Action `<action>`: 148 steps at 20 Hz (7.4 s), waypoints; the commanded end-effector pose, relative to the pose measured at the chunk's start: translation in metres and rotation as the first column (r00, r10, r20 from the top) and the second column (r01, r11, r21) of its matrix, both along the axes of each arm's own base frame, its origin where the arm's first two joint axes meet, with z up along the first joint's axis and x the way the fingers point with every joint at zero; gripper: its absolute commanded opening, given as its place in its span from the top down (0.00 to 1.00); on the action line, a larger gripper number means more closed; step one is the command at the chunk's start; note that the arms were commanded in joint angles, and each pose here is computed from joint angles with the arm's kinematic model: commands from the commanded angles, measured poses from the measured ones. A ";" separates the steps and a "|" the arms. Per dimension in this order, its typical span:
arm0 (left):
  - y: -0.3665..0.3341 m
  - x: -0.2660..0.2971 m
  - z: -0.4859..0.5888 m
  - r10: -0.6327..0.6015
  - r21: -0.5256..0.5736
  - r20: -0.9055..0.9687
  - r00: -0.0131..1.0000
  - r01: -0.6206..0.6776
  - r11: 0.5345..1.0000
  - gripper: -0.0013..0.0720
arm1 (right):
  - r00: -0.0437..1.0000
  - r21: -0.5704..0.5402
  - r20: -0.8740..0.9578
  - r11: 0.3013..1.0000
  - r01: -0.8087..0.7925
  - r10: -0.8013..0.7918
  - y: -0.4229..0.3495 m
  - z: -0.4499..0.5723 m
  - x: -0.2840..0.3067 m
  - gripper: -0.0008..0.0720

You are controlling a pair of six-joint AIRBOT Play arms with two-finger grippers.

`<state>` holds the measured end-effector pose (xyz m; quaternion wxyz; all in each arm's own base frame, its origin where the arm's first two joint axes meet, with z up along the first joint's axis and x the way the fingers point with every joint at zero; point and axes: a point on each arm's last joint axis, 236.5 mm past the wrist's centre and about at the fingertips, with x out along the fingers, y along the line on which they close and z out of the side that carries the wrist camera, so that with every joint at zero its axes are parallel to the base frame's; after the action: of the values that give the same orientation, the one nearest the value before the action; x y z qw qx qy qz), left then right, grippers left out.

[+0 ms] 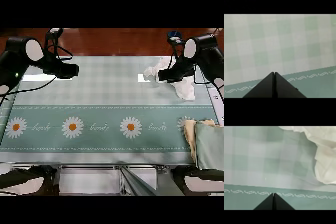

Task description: Fold the shirts.

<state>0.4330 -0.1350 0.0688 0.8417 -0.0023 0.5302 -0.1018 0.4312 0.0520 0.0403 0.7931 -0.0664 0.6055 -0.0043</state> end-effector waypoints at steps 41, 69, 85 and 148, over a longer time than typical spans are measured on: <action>0.050 0.055 0.015 0.095 0.001 0.186 0.978 -0.097 0.995 0.29 | 0.886 0.255 0.200 0.896 0.364 -0.418 -0.116 -0.106 0.117 0.43; 0.082 -0.154 0.043 0.236 -0.251 0.231 0.944 -0.177 0.952 0.29 | 0.399 0.149 0.890 0.684 -0.714 0.222 0.160 0.410 -0.089 0.96; 0.098 -0.166 0.004 0.373 -0.282 0.091 0.923 -0.335 0.899 0.29 | 0.845 0.665 0.298 0.539 -0.517 0.444 0.386 0.031 -0.089 0.43; 0.026 -0.151 0.444 0.167 -0.385 0.847 0.505 0.365 0.848 0.96 | 0.309 0.090 0.949 0.894 -0.438 0.057 0.031 0.463 -0.156 0.96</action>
<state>0.3349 -0.1210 0.4352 0.9308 -0.2029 0.0894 -0.2907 0.3560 0.0917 0.4403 0.9694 0.0334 0.1130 0.2155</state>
